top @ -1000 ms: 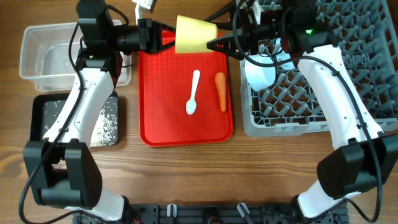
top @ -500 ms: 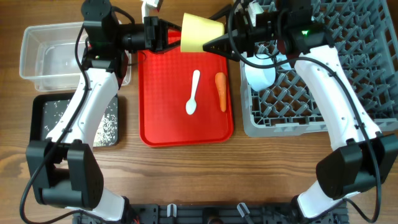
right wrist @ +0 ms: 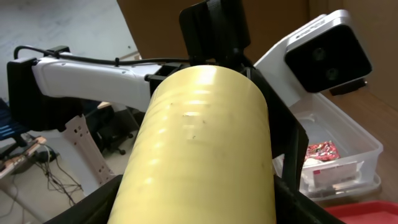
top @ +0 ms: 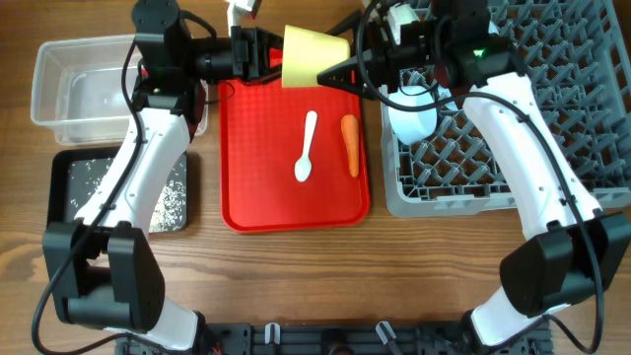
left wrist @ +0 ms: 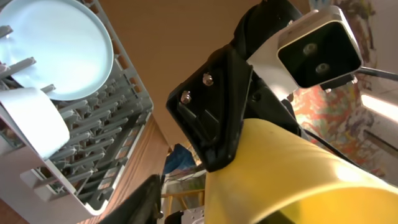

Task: Sort waste into correct bins and load items into the dishwasher rack
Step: 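Grasp the yellow cup with the right gripper and release the left gripper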

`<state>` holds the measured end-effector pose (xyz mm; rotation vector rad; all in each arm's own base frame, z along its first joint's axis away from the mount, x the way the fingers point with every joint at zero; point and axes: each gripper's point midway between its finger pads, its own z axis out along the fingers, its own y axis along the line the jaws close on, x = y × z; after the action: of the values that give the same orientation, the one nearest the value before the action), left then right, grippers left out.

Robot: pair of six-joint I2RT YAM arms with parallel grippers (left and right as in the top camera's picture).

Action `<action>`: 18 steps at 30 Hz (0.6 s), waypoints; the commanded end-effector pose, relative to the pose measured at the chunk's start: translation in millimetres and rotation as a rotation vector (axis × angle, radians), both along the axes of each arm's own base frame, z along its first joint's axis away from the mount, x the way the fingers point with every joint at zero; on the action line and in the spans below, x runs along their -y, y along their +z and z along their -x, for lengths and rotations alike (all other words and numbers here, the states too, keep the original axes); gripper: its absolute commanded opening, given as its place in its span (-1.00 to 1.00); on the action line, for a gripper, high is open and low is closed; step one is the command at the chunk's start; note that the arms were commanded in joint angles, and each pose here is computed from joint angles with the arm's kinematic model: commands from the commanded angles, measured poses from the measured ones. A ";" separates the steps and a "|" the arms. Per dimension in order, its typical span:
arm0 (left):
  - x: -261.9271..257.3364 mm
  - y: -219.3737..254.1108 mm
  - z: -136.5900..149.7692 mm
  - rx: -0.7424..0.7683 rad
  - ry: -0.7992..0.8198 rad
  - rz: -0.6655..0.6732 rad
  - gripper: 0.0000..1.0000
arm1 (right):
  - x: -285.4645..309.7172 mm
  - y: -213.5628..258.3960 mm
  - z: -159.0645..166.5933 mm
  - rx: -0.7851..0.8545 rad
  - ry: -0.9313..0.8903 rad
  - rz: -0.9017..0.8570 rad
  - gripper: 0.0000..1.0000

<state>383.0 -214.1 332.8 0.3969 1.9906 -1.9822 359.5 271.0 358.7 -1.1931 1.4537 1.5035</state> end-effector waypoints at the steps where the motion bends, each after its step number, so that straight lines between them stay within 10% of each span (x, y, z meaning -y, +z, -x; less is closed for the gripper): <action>1: 0.9 12.9 6.3 0.041 -0.012 0.004 -0.11 | 12.0 -0.3 -6.2 -0.003 -0.005 -0.014 0.09; 18: -5.2 12.4 2.8 0.110 0.004 0.002 -0.05 | 143.4 -30.4 -68.2 -0.276 -0.441 0.082 0.08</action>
<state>384.0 -212.3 332.9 0.4028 1.9829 -1.9724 415.8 159.6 336.2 -0.7942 1.7443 1.4075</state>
